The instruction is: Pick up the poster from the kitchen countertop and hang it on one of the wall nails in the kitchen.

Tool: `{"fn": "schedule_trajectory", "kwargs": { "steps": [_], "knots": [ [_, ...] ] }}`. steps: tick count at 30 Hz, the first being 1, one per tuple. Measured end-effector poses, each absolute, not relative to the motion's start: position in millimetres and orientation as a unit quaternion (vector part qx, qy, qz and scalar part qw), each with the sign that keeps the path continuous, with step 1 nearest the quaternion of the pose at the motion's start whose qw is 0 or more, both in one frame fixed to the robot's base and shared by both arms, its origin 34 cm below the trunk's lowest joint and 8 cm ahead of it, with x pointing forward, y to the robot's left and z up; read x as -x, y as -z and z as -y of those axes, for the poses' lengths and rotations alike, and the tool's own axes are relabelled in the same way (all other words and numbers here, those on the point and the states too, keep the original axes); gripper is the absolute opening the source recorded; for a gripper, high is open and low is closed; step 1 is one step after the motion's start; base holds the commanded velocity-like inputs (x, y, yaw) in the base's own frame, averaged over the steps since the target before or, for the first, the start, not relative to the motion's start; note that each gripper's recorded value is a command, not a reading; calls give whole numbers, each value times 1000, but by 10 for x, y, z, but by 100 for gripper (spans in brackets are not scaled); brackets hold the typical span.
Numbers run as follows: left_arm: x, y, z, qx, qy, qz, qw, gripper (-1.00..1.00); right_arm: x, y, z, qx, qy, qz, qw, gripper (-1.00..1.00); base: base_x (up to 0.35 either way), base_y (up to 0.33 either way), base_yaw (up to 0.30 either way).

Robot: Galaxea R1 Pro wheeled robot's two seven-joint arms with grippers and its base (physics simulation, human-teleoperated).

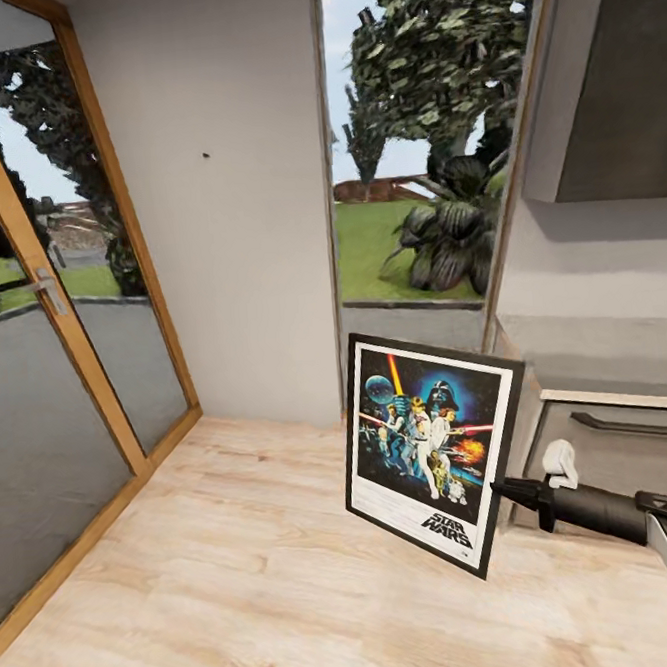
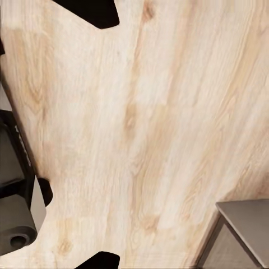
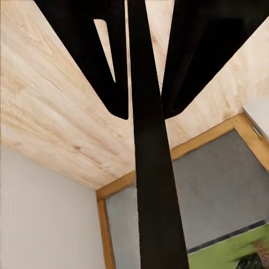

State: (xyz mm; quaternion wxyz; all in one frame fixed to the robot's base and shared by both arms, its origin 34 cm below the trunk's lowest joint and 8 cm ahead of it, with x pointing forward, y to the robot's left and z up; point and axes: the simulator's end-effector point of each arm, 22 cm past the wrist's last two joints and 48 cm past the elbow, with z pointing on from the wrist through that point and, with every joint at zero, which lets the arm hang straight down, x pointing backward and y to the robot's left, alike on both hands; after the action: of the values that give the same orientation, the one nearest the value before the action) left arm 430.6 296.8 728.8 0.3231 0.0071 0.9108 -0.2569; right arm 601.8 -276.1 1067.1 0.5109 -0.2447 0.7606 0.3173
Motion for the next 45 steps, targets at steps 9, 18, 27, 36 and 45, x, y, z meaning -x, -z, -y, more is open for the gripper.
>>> {"fn": "schedule_trajectory", "kwargs": {
  "steps": [9,18,27,36,45],
  "knots": [
    [-4296,-7277,-2967,-7,257,-911,321,100,-6021,-10654,2760,244,-318,-761,510,-100,170,319,276],
    [-4484,-7104,-3303,56,155,-927,336,100,-6003,-10604,2684,252,-323,-762,501,-100,187,319,280],
    [-4855,-7118,-3085,103,132,-927,335,100,-5972,-10543,2579,262,-329,-763,491,-100,227,299,280],
    [-4877,-7072,-3275,125,87,-933,327,100,-5971,-10528,2575,262,-330,-764,489,-100,314,160,182],
    [-4874,-7079,-3371,125,80,-933,328,100,-5973,-10541,2575,260,-332,-763,491,-100,323,192,8]
  ]
}}
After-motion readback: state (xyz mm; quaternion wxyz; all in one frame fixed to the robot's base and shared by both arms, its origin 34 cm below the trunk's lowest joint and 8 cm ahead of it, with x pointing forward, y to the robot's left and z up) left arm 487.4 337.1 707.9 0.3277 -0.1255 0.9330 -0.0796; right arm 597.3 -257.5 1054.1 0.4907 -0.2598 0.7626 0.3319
